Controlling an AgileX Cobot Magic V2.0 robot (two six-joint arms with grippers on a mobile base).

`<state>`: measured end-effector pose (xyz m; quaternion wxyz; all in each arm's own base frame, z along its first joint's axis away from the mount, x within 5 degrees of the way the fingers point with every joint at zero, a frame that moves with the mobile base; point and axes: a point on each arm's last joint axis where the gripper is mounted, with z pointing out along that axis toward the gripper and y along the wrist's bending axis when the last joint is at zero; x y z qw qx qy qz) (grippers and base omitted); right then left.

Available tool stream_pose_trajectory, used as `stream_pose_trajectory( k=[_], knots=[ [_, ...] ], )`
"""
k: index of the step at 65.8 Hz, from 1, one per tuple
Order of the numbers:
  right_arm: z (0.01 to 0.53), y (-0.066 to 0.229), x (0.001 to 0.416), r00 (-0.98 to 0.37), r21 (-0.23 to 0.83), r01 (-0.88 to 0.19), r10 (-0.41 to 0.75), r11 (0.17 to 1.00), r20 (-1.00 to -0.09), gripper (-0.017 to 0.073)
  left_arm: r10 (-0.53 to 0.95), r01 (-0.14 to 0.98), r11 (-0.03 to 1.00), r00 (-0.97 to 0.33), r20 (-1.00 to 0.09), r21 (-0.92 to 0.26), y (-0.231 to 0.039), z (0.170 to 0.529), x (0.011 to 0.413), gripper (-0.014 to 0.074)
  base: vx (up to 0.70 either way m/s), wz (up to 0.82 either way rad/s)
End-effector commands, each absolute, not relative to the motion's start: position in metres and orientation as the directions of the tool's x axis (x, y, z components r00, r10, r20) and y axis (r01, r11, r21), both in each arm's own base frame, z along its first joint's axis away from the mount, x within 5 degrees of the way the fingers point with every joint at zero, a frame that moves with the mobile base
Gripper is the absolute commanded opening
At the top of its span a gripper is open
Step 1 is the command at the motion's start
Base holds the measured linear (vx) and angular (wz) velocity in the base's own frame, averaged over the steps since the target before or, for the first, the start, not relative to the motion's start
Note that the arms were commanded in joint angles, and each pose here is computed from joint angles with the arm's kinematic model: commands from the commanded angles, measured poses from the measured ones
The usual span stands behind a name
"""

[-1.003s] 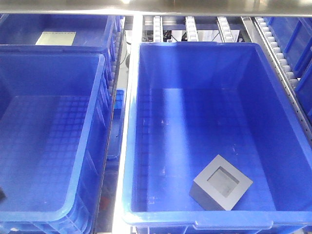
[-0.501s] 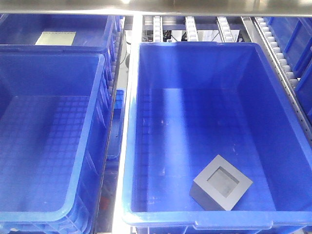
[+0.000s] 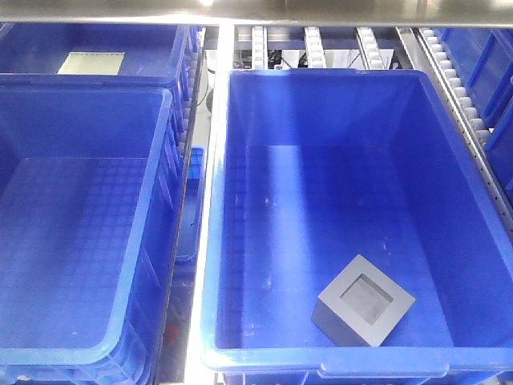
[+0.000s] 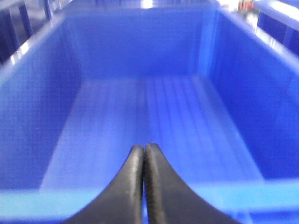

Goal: Sort gray base to blue bin

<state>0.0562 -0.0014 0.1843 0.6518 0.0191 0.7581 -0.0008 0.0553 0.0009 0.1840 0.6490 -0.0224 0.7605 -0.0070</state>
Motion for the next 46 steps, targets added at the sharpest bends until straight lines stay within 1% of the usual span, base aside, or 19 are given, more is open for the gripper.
stream_pose_trajectory(
  k=[1,46],
  knots=[
    [0.1887,-0.0017,0.0581,-0.105,0.007,0.031,0.01,0.999,-0.994,-0.0005,-0.054,-0.024,0.998,-0.091,-0.994,-0.052,0.0008,0.1945,0.0542,-0.0006,0.0,0.0],
    [0.1887,-0.0017,0.0581,-0.105,0.007,0.031,0.01,0.999,-0.994,-0.0005,-0.054,-0.024,0.998,-0.093,-0.994,-0.052,0.0008,0.1944,0.0543,-0.0006,0.0,0.0]
  ],
)
